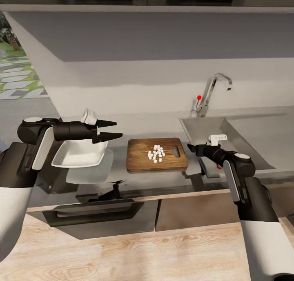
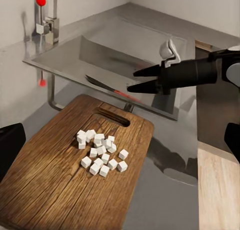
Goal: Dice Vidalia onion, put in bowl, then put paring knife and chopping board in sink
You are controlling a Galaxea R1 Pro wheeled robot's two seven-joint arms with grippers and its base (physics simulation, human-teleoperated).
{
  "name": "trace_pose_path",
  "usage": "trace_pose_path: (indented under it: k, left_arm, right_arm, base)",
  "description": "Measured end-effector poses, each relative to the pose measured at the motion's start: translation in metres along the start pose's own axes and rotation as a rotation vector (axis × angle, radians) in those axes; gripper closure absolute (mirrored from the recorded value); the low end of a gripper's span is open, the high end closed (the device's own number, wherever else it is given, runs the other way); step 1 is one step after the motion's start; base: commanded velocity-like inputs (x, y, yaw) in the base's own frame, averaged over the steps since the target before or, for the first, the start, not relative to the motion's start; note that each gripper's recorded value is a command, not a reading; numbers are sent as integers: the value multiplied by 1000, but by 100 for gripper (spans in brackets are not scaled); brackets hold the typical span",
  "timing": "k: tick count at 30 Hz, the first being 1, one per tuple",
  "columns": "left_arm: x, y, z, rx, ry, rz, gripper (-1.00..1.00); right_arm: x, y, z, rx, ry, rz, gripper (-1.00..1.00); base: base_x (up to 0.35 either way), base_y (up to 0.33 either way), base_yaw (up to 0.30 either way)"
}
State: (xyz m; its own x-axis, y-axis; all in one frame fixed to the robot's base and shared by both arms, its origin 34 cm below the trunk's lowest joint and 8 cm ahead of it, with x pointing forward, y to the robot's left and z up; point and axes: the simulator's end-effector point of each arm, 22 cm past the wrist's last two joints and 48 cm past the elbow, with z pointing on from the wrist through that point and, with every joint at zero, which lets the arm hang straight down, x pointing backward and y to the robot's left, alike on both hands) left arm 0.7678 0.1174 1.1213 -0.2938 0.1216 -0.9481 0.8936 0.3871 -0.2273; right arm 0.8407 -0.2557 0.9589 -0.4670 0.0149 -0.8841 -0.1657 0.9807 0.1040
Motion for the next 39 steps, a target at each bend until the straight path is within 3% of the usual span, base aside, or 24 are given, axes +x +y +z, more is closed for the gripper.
trace_pose_path:
  k: [3, 8, 11, 17, 28, 34, 39]
  left_arm:
    - [0, -1, 1, 3, 0, 1, -100]
    - [-1, -2, 0, 3, -1, 5, -100]
    - [-2, -3, 0, 5, -1, 7, -100]
    - [-2, -3, 0, 5, -1, 8, -100]
    - [-2, -3, 0, 5, -1, 8, -100]
    - [-2, -3, 0, 4, -1, 8, -100]
    - [-2, -3, 0, 3, -2, 8, -100]
  right_arm:
    - [9, -2, 0, 5, 43, 13, -100]
    - [34, -15, -3, 70, 160, 40, -100]
    - [39, -18, -4, 92, 187, 47, -100]
    - [37, -18, -4, 98, 189, 49, -100]
    - [6, -16, -5, 96, 138, 40, -100]
    - [8, 13, 0, 50, 145, 27, -100]
    - [10, 24, 2, 32, 152, 14, -100]
  base:
    - [0, 0, 0]
    - [0, 80, 0]
    - [0, 107, 0]
    - [0, 22, 0]
    - [0, 6, 0]
    - [0, 221, 0]
    - [0, 227, 0]
